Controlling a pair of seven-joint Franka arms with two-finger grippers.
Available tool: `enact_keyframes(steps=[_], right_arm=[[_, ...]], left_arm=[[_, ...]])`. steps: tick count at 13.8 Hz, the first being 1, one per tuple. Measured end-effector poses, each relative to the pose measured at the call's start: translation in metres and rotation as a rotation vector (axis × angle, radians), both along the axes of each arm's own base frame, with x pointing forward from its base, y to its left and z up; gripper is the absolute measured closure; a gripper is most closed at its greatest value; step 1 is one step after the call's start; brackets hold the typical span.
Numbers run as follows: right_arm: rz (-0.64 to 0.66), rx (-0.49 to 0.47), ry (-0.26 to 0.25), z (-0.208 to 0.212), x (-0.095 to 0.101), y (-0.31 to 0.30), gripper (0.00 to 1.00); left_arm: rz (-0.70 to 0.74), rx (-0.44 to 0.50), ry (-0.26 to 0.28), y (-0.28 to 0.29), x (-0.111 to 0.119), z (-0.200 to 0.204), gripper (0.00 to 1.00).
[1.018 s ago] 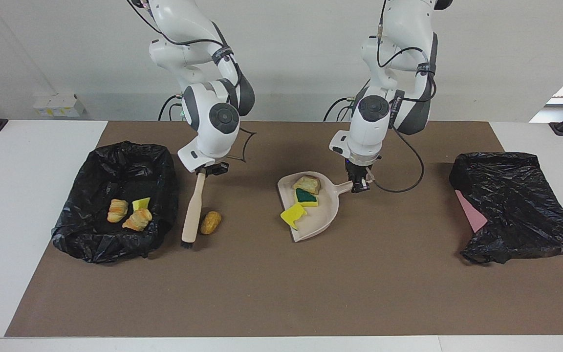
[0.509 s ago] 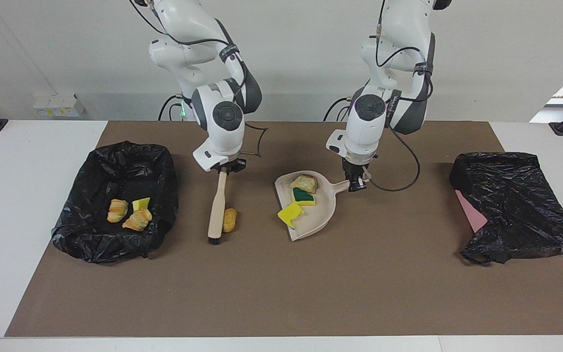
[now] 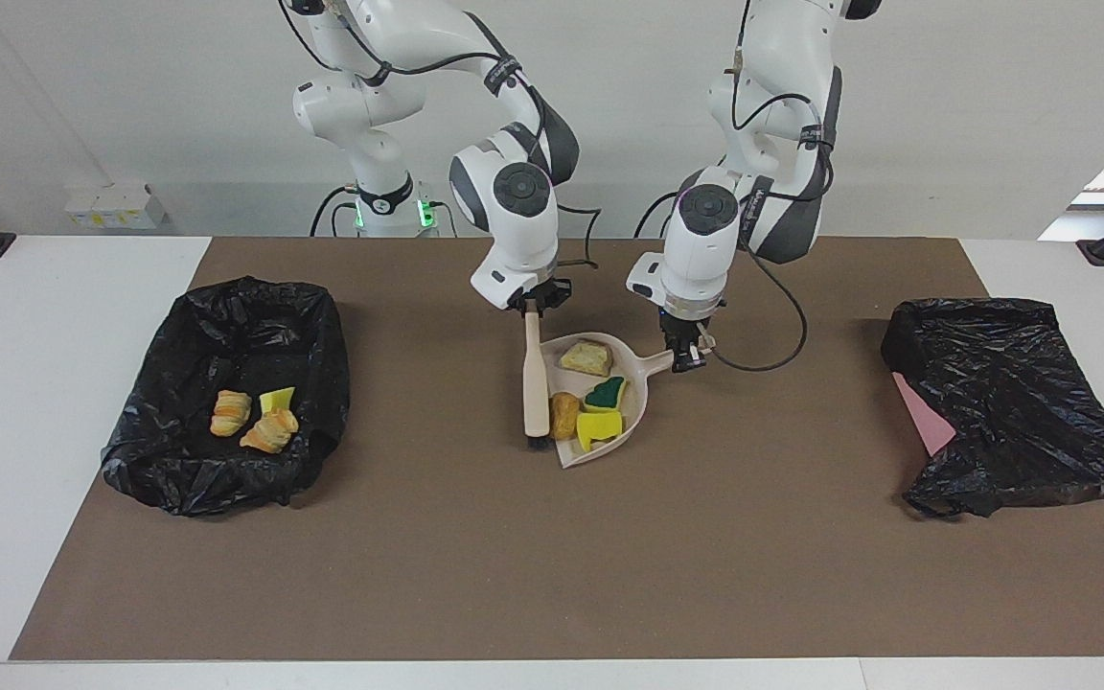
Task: Sweep and dump trash in bin
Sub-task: 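Sweep the tan scrap into the dustpan with the right gripper's brush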
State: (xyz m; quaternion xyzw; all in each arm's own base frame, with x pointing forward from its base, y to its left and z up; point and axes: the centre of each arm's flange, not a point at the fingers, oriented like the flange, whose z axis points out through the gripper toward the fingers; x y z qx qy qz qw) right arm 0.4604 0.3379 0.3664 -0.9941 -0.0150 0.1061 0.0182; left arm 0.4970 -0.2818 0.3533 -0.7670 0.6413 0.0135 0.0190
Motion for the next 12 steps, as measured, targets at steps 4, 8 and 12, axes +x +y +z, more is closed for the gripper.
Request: enact_keyframes(steps=[4,8,12], right_arm=[[0.002,0.014,-0.015,0.025,0.003,0.014,0.74],[0.009,0.004,-0.009,0.060,-0.005,0.008,0.74],[0.029,-0.020,0.006,0.090,-0.030,-0.002,0.74]], left_arm=[[-0.003,-0.053,-0.021,0.016,0.011,-0.003,0.69],[0.002,-0.100,-0.007,0.062,0.035,-0.007,0.69],[-0.069,-0.107,-0.029,0.107,0.065,0.001,0.69]])
